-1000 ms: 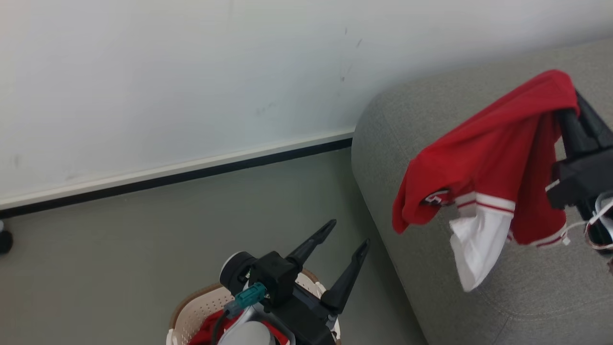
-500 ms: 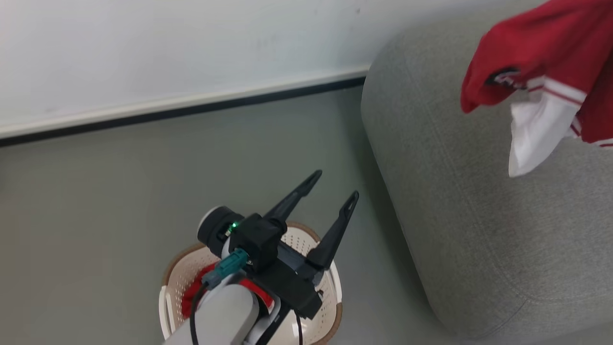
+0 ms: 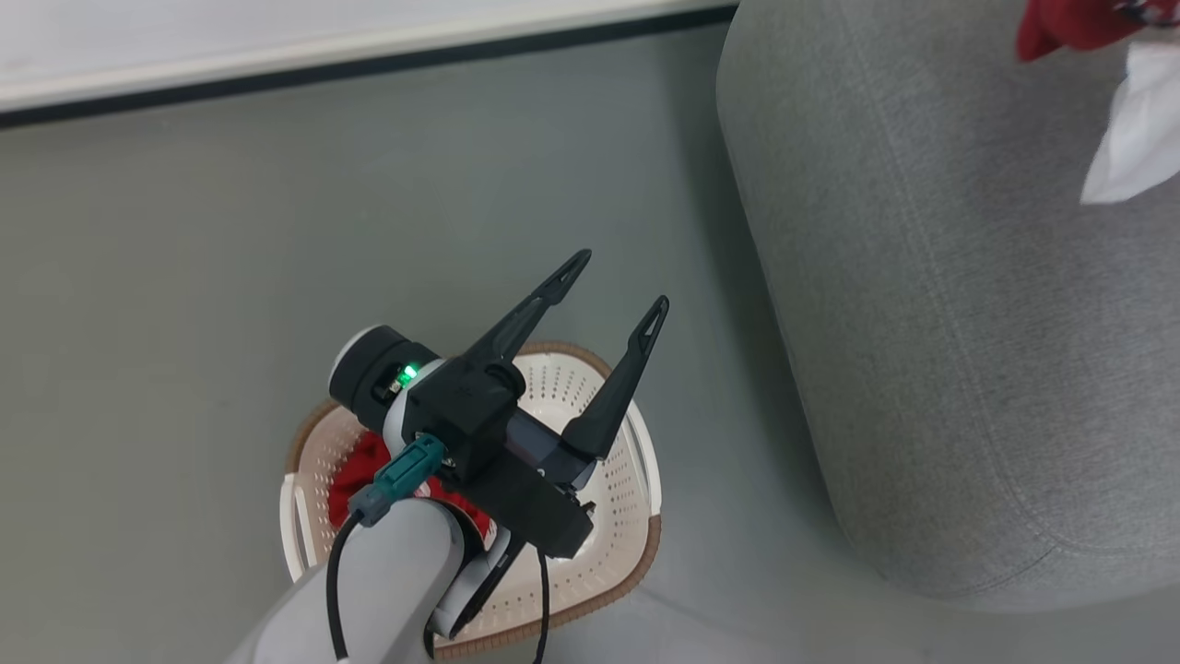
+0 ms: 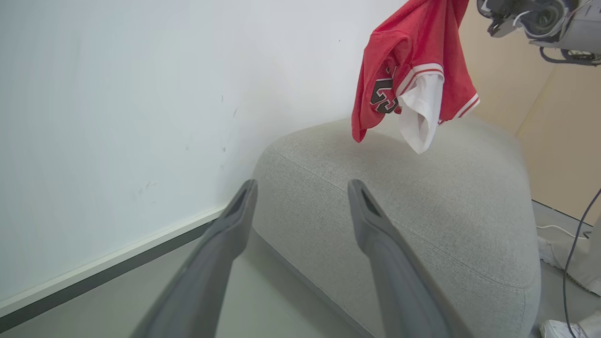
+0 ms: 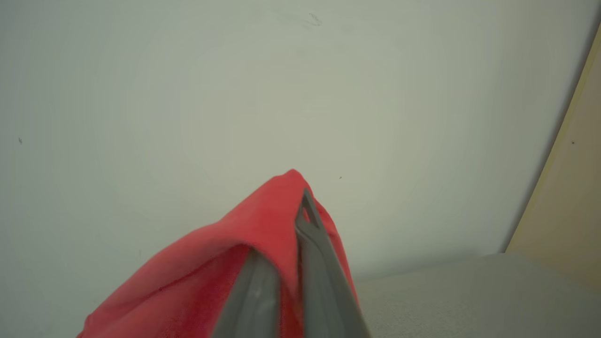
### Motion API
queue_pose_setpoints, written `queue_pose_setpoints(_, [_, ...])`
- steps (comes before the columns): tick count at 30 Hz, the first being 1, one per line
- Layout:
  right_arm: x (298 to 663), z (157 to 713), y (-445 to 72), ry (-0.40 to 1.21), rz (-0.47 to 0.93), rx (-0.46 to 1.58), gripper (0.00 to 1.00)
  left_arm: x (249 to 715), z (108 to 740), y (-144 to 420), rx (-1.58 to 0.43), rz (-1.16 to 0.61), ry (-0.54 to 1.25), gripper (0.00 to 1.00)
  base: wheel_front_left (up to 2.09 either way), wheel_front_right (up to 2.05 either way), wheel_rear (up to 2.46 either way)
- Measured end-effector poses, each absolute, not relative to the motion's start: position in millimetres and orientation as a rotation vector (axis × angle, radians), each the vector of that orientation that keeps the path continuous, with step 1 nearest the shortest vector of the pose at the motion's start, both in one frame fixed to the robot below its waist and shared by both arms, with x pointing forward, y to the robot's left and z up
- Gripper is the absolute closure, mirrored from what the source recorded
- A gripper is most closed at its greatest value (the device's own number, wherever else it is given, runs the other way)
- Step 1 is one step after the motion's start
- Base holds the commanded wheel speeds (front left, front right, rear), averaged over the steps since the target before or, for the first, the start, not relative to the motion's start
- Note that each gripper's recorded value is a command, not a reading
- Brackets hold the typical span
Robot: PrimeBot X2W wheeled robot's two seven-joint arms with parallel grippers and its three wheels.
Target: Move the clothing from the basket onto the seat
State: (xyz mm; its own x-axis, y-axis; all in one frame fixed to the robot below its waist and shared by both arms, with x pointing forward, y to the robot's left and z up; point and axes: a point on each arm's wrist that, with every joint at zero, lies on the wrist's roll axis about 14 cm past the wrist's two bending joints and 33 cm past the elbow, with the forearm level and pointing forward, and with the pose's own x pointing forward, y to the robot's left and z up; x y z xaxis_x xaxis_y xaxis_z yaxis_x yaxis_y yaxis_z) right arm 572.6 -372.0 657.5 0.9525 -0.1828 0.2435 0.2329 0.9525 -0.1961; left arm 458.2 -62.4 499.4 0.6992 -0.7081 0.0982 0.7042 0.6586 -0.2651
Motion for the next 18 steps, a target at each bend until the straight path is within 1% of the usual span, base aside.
queue_pose_setpoints(5, [588, 627, -381, -0.168, -0.24, -0.232, 1.0, 470, 484, -62, -0.277, -0.803, 0.032, 0.0, 0.0, 0.0, 0.0])
queue_pose_setpoints(10, [596, 579, -395, -0.065, -0.289, -0.234, 1.0, 479, 468, -71, -0.288, -0.824, 0.06, 0.0, 0.0, 0.0, 0.0])
queue_pose_setpoints(15, [602, 522, -386, 0.046, -0.279, -0.212, 1.0, 479, 451, -83, -0.306, -0.853, 0.096, 0.0, 0.0, 0.0, 0.0])
queue_pose_setpoints(18, [600, 487, -376, 0.117, -0.264, -0.195, 1.0, 477, 439, -86, -0.308, -0.861, 0.123, 0.0, 0.0, 0.0, 0.0])
